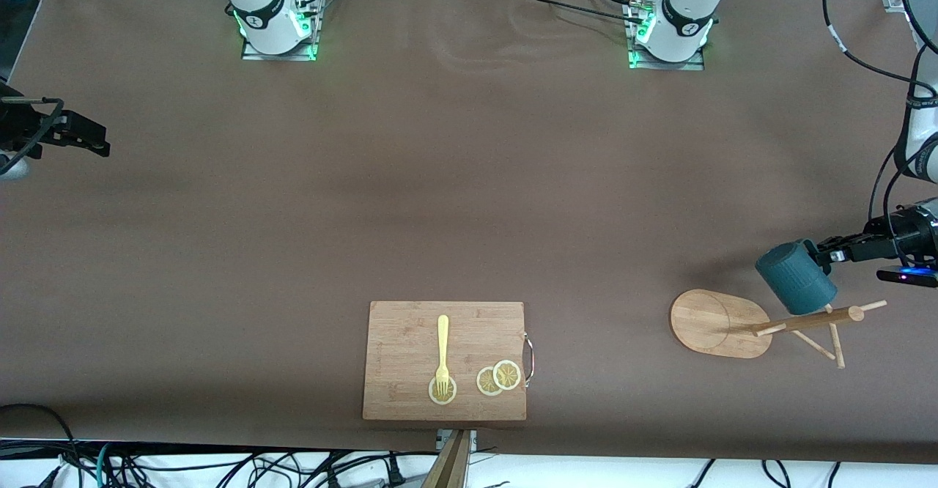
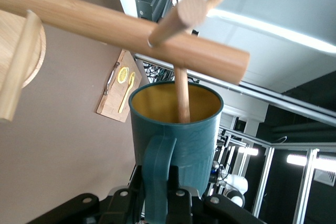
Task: Pass cup and hang on rack
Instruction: 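Hook the mug handle onto a rack peg and open the left gripper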
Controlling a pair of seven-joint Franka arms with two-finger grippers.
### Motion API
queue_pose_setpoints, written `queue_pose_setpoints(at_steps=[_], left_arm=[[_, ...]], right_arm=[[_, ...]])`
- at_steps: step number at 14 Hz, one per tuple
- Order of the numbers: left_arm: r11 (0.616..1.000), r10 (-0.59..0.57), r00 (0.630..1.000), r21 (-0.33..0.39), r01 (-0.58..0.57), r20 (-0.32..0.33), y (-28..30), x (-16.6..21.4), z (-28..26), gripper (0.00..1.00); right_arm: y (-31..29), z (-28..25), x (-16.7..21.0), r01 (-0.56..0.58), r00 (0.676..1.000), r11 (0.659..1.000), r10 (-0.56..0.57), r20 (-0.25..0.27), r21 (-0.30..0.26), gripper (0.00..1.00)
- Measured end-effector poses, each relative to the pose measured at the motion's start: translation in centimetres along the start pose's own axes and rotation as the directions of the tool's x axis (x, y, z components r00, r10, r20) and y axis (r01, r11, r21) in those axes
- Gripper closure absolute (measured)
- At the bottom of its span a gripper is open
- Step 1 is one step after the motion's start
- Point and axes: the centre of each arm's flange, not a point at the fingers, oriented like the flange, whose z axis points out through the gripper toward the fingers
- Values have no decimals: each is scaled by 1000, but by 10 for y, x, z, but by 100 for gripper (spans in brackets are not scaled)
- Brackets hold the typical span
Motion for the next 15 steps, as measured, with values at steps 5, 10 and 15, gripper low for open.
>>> queue_pose_setpoints(at_steps=[5,10,15], left_arm=[[999,-32,999,2,32,-15,-3,12,-11,79],[999,-43,999,-4,43,-15,-13,17,-16,79],[999,-41,999,-7,41,-9,-15,21,-16,79]], right_arm=[[-1,0,0,2,1000,1000,-2,0,0,0],[-1,0,0,2,1000,1000,-2,0,0,0],[-1,0,0,2,1000,1000,-2,0,0,0]])
